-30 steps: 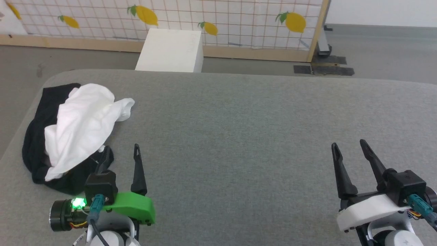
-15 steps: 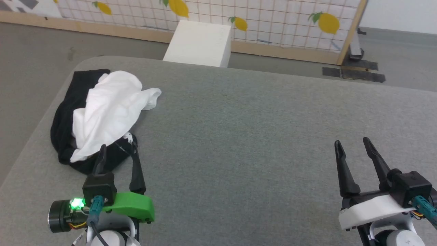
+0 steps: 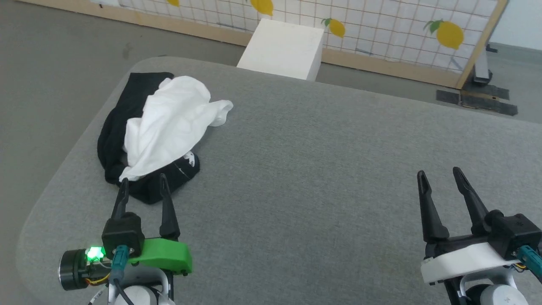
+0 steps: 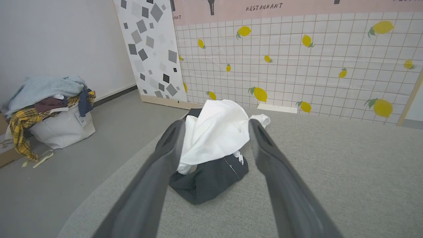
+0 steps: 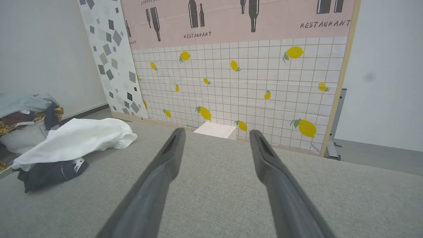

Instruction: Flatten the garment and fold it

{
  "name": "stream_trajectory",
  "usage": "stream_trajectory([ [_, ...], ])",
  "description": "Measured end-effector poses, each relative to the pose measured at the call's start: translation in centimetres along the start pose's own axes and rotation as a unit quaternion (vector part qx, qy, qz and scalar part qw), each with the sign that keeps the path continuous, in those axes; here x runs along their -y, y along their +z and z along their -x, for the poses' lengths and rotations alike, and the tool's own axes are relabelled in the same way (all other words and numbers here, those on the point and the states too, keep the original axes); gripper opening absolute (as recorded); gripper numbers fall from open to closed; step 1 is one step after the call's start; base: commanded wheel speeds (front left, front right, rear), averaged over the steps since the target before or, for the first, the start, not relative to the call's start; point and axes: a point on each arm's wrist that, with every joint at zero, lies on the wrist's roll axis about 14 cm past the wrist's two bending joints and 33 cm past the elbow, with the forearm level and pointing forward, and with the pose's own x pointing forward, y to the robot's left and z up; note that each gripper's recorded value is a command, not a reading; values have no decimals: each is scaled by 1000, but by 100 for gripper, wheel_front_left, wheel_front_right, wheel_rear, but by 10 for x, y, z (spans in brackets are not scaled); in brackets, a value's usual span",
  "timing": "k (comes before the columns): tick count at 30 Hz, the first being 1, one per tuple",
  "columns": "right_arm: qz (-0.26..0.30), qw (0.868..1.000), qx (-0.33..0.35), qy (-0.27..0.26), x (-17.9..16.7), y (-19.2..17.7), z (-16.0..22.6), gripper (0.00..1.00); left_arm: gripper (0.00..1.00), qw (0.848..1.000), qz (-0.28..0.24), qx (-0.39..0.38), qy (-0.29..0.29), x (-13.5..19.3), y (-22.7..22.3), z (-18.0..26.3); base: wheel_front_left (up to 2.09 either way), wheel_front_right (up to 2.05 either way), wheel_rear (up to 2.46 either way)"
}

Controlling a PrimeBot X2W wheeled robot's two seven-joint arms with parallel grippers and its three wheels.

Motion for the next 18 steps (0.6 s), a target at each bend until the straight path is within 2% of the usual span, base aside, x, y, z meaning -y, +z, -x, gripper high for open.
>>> stream_trajectory([
  [18, -28, 998, 13, 47, -31, -4, -19, 100, 100, 998, -12, 17, 67, -42, 8, 9, 0, 0, 0],
])
